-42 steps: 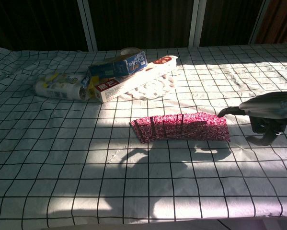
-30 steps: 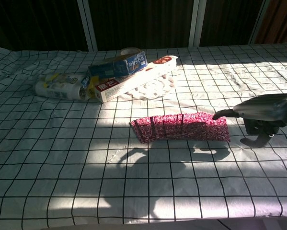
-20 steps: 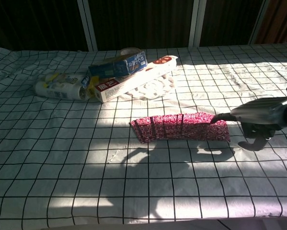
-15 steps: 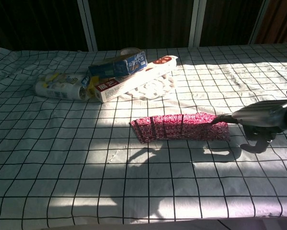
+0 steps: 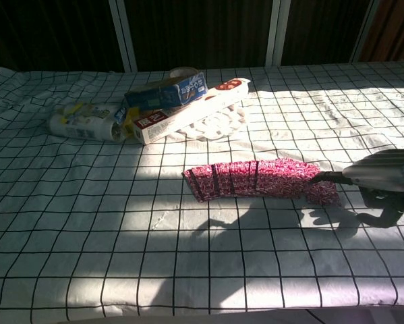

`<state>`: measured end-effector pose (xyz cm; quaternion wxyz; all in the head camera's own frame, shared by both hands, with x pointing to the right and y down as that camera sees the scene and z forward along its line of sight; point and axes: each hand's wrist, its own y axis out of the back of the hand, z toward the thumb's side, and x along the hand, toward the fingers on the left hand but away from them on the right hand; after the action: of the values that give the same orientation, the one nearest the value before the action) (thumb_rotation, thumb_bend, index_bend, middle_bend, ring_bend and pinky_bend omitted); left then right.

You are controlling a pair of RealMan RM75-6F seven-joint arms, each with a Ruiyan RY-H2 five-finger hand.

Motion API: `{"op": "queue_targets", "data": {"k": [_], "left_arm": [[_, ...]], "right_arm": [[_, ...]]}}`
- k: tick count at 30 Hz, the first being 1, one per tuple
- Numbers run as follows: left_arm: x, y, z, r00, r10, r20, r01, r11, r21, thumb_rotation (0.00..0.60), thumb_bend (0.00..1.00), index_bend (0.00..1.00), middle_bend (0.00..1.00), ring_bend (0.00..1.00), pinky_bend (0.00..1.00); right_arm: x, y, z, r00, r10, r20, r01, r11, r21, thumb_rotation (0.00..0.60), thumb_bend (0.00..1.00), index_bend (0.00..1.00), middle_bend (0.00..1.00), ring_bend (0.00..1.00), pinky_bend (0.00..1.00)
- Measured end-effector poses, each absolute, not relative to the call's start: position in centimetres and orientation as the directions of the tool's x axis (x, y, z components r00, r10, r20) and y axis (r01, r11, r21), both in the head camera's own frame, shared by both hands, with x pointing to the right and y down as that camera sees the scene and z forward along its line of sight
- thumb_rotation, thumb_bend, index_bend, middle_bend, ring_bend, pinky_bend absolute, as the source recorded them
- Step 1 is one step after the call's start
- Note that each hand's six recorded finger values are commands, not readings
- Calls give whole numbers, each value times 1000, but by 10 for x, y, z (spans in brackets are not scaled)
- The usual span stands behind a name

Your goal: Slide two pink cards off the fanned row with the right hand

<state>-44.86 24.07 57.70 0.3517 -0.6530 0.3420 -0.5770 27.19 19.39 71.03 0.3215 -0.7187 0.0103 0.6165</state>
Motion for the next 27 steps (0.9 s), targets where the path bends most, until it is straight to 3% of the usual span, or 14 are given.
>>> {"op": "queue_targets", "data": {"k": [16,21,27], "left_arm": [[-449,242,574,104,-855,508,-47,-514,-856,600,368,0,20,20,11],[-451,240,575,97,-856,508,-51,-514,-856,600,368,0,19,20,10],[-450,240,574,100,-858,505,-53,-511,-858,600,368,0,19,20,11]], "right_arm": [[314,238,676,224,416,-881,-508,-722,-470,600,457,115,1000,981,972],[312,234,667,244,442,-863,-482,-717,-503,600,457,107,1000,974,964],[289,205,665,291,498,-817,-429,-695,-577,600,458,85,1000,973,963]]}}
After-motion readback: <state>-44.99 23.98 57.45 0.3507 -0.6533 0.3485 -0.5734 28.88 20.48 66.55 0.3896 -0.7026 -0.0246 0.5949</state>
